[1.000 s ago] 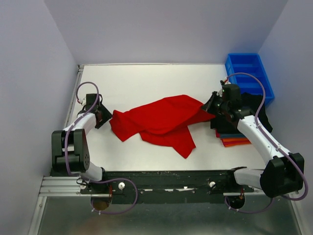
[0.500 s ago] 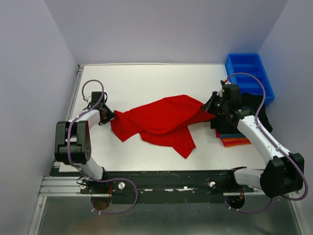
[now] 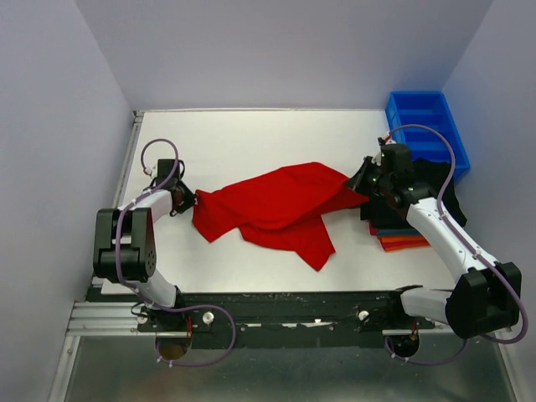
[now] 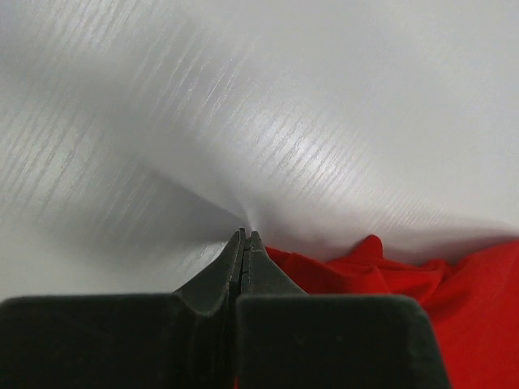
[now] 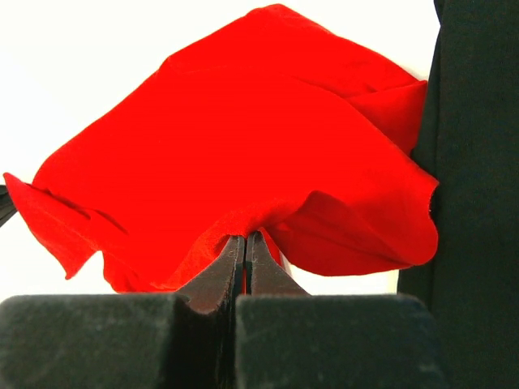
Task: Fold and stack the t-shirts
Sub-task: Flatten out the tshirt
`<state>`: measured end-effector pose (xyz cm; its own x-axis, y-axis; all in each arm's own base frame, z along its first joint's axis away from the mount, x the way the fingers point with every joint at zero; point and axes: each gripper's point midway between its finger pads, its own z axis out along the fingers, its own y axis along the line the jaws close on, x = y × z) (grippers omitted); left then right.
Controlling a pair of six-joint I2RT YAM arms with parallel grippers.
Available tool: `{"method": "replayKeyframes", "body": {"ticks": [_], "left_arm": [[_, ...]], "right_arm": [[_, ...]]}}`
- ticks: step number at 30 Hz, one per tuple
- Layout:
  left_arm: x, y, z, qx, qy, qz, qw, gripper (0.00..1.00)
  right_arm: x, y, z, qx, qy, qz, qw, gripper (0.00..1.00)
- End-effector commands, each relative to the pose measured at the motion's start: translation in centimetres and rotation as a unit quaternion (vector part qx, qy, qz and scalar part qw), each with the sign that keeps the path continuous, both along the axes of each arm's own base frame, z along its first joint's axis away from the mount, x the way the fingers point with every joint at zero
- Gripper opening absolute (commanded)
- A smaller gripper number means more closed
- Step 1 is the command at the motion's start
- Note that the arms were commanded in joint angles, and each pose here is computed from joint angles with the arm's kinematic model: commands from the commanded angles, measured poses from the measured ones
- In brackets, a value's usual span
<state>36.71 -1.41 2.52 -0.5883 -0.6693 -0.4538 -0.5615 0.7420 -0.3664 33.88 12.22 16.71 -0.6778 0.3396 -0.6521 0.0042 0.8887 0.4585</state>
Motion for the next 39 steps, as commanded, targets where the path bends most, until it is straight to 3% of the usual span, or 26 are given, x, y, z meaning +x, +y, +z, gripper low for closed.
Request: {"method": "replayKeyframes", "body": {"ticks": [1, 11, 13, 14, 16, 24, 33, 39], "left_arm": [[-1.1, 1.1, 3.5, 0.033, -0.013, 0.011, 0.999, 0.0], [-4.4, 2.8, 4.7, 0.082, -0.001, 0.026, 0.996, 0.02], [-4.0, 1.8, 4.5, 0.065, -0.011, -0.001, 0.998, 0.36], [-3.6, 1.0, 4.3, 0.052, -0.011, -0.017, 0.998, 0.44], [-3.0, 0.7, 4.0, 0.052, -0.002, -0.026, 0.998, 0.49], [-2.5, 0.1, 1.1, 0.126, 0.107, -0.066, 0.984, 0.43], [-3.0, 1.0, 0.0, 0.165, 0.146, -0.062, 0.974, 0.48], [-3.3, 0.6, -2.1, 0.156, 0.167, -0.072, 0.971, 0.48]], "right_arm": [[-0.3, -0.5, 0.1, -0.008, -0.001, -0.01, 1.0, 0.03], [-0.3, -0.4, 0.2, -0.006, -0.001, -0.01, 1.0, 0.03], [-0.3, -0.3, 0.3, -0.004, -0.001, -0.008, 1.0, 0.03], [-0.3, -0.3, 0.2, -0.004, 0.002, -0.008, 1.0, 0.03], [-0.3, -0.2, 0.2, -0.002, 0.002, -0.005, 1.0, 0.03], [-0.3, -0.2, 0.5, -0.001, -0.002, -0.005, 1.0, 0.03], [-0.3, 0.4, 0.4, 0.012, 0.002, 0.006, 1.0, 0.03], [-0.4, 0.5, 0.4, 0.013, 0.002, 0.006, 1.0, 0.03]]}}
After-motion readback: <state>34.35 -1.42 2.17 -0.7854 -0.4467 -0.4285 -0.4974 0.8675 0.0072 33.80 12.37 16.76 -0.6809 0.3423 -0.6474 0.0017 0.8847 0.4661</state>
